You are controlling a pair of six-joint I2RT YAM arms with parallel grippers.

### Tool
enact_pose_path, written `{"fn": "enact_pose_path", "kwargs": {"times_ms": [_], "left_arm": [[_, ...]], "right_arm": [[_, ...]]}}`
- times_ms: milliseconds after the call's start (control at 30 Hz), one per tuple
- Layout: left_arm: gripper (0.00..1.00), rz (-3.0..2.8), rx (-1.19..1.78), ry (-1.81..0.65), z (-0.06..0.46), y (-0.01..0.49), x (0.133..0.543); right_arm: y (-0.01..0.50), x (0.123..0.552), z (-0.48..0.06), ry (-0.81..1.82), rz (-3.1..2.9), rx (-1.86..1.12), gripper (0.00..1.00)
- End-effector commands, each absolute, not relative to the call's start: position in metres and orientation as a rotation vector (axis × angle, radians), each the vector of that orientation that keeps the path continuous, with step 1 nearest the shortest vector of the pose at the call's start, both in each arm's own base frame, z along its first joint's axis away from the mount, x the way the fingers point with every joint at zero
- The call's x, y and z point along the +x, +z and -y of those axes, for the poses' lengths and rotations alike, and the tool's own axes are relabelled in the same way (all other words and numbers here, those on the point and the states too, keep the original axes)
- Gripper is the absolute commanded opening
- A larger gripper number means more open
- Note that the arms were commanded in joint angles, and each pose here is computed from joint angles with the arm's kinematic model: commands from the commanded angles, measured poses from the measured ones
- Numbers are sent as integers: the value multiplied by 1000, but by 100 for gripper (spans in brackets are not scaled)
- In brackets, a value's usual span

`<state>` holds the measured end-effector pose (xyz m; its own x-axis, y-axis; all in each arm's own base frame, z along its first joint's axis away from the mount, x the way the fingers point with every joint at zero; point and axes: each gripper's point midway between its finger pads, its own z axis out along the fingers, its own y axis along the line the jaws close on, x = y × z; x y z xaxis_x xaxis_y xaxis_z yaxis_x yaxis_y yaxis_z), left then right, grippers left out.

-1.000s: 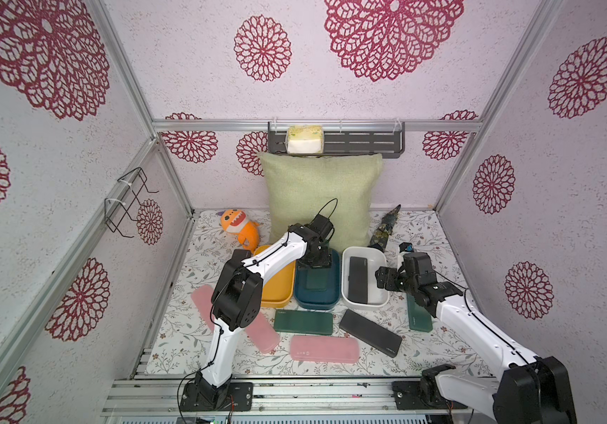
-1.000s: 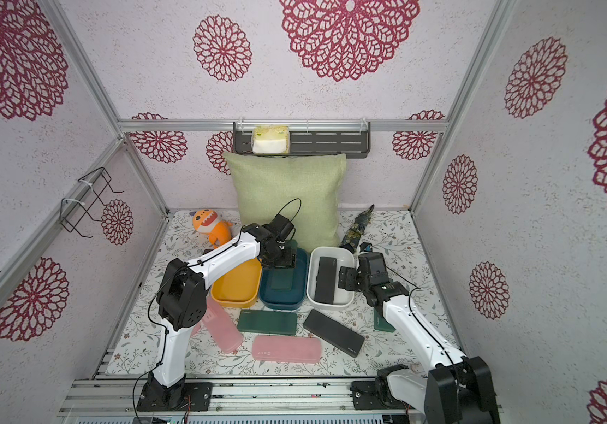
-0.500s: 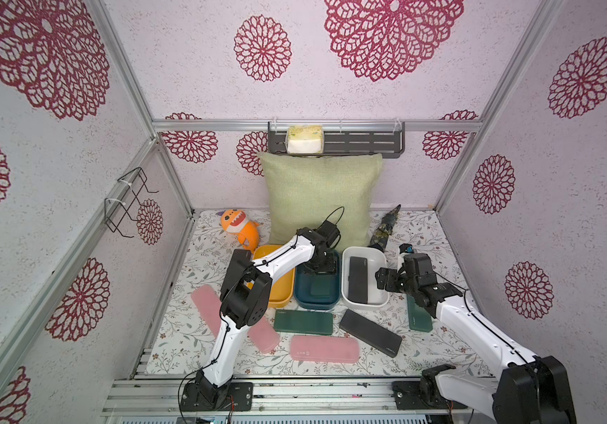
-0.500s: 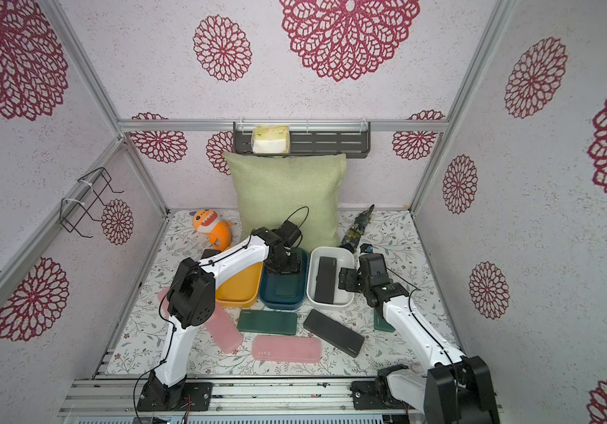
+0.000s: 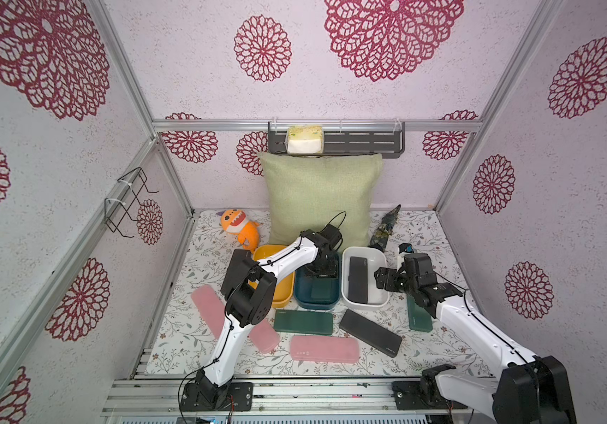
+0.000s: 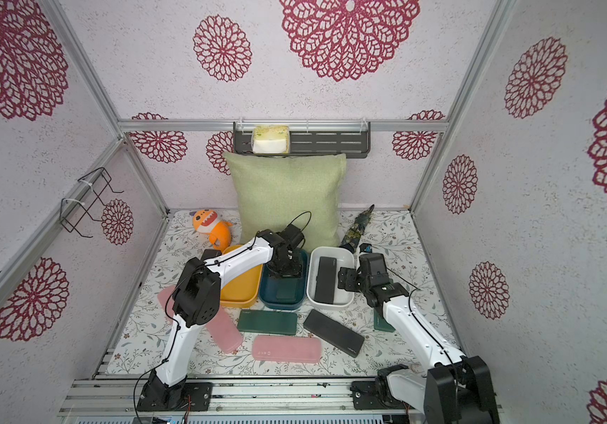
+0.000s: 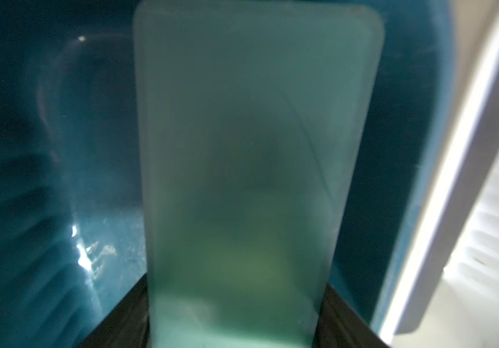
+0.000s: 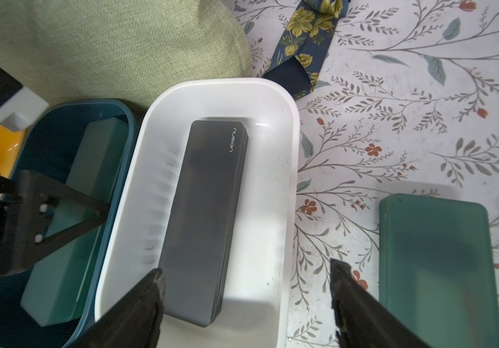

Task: Place the pencil cases by color into the storage box
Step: Place the pencil case at the storage box.

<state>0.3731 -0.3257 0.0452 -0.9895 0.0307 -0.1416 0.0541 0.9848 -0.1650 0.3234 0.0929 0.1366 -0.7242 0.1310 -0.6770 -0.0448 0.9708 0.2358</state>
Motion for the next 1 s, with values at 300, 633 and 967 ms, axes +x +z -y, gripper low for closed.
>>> {"fn": "enact_pose_path", "kwargs": {"times_ms": [300,633,967], "left_arm": [[34,-3020,70,-232,331,26,374],[57,-3037,66,-214,330,21,373],[73,-3031,62,-209,329,24,374]], "right_arm": [[135,326,-94,315,-2351,35,88],[133,328,-96,324,-2355,30,88],[129,327,-96,322,-2362,30,88]]}}
